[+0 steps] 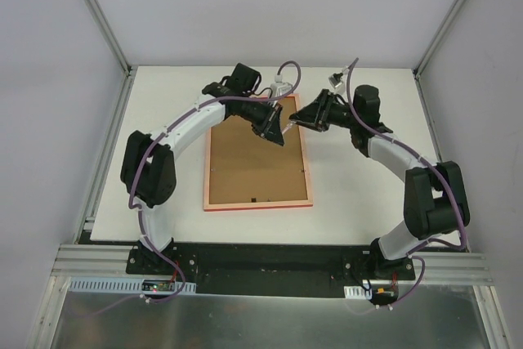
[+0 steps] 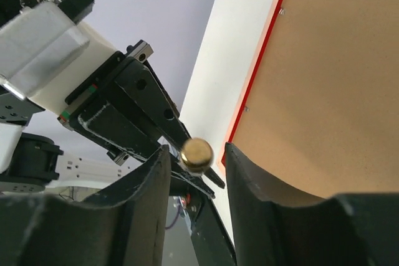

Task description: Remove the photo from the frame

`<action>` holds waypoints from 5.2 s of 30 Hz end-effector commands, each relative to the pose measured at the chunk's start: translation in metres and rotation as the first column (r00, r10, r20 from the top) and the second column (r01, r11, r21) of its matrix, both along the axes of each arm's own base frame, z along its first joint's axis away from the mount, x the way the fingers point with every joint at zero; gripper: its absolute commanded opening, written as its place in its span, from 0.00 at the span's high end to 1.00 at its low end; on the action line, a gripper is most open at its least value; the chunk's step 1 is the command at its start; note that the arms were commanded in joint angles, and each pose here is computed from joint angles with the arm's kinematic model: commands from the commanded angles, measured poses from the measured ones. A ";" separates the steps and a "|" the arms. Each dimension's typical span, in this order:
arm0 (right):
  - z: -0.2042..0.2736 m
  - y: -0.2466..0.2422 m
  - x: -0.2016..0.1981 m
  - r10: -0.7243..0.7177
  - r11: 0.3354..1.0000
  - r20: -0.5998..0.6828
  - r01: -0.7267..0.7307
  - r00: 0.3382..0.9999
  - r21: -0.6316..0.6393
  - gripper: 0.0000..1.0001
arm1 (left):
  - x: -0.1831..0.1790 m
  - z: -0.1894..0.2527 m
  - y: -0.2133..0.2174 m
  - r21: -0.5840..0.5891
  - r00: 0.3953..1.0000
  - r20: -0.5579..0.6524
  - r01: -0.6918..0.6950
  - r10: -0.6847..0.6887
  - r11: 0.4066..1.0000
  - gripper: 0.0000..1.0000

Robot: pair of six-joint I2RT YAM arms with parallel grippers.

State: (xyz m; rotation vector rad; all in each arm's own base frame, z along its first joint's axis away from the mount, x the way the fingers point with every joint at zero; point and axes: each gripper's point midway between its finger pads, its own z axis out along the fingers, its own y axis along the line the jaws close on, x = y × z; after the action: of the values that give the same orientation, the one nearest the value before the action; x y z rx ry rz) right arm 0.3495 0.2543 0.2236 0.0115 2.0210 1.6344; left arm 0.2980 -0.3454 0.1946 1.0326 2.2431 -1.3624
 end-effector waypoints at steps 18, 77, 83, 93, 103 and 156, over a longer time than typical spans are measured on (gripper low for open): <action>0.009 0.023 -0.059 0.354 0.927 0.056 -0.343 0.933 -0.151 0.55 | -0.047 0.012 0.006 0.043 0.972 0.159 0.168 -0.173 0.985 1.00; 0.029 -0.031 0.054 0.110 0.687 0.533 0.323 0.839 -0.651 0.99 | 0.185 -0.090 0.253 0.501 0.713 0.353 -0.691 0.606 0.522 0.05; 0.016 -0.012 0.079 0.120 0.688 0.529 0.313 0.840 -0.654 0.99 | 0.195 -0.107 0.248 0.508 0.712 0.314 -0.685 0.628 0.522 0.12; -0.006 0.021 0.118 0.139 0.700 0.465 0.245 0.875 -0.671 0.99 | 0.210 -0.134 0.244 0.524 0.717 0.278 -0.671 0.639 0.524 0.35; -0.034 0.056 0.153 0.152 0.728 0.415 0.183 0.897 -0.661 0.99 | 0.212 -0.160 0.244 0.555 0.721 0.248 -0.653 0.647 0.515 0.50; -0.120 0.132 0.204 0.139 0.583 0.454 0.298 0.880 -0.756 0.99 | 0.141 -0.176 0.211 0.640 0.639 0.027 -0.602 0.769 0.477 0.87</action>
State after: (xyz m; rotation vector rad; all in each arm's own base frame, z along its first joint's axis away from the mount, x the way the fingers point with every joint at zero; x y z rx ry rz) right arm 0.5462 0.3855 0.0848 -0.5777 2.1608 0.4645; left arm 0.4785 -0.1304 0.0314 -0.0386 2.7448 -0.4005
